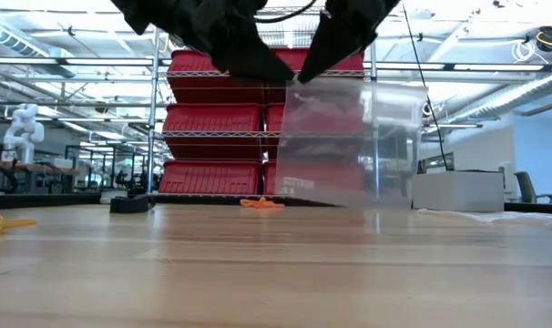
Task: Sort rubber bands
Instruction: Open the top right zip bag
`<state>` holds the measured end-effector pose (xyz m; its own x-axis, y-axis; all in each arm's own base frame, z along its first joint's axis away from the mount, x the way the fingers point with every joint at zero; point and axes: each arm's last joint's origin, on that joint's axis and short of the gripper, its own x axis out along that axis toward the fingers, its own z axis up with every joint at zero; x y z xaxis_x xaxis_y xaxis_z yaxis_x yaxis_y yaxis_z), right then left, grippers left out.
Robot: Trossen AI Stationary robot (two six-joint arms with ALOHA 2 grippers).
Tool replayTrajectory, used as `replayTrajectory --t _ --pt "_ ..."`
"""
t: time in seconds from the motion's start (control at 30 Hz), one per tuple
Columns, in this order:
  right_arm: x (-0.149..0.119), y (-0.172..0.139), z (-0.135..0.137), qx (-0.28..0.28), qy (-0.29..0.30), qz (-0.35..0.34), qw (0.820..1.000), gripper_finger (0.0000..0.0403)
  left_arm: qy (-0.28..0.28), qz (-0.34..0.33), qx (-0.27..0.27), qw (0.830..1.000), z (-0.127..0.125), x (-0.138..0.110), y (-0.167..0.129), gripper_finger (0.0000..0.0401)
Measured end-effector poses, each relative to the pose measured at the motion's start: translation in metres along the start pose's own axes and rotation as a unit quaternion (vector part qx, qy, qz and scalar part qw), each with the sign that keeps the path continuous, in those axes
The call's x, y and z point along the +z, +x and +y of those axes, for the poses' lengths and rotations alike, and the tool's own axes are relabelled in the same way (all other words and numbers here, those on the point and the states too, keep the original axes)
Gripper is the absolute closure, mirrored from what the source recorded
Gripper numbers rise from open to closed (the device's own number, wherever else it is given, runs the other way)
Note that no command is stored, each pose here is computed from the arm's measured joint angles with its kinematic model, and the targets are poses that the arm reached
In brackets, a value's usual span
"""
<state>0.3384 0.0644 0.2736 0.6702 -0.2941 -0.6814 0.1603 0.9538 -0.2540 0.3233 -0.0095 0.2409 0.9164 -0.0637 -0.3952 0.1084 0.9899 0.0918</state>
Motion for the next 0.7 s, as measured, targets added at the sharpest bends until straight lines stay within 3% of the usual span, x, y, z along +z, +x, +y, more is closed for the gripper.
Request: replayTrajectory --t 0.13,0.3,0.63,0.7 --pt "0.001 -0.014 0.006 -0.012 -0.005 -0.017 1.000 0.0394 0.002 -0.061 -0.015 0.998 -0.002 -0.005 0.000 0.0261" --pt "0.003 -0.027 0.010 -0.024 -0.001 -0.039 0.999 0.0394 0.001 -0.076 -0.016 0.997 -0.003 -0.010 -0.001 0.0273" --pt "0.003 -0.027 0.011 -0.021 0.002 -0.042 0.999 0.0395 -0.011 -0.090 -0.013 0.996 -0.003 -0.007 -0.001 0.0388" --pt "0.003 -0.027 0.011 -0.021 0.002 -0.041 0.999 0.0396 -0.012 -0.090 -0.012 0.996 -0.003 -0.007 -0.001 0.0394"
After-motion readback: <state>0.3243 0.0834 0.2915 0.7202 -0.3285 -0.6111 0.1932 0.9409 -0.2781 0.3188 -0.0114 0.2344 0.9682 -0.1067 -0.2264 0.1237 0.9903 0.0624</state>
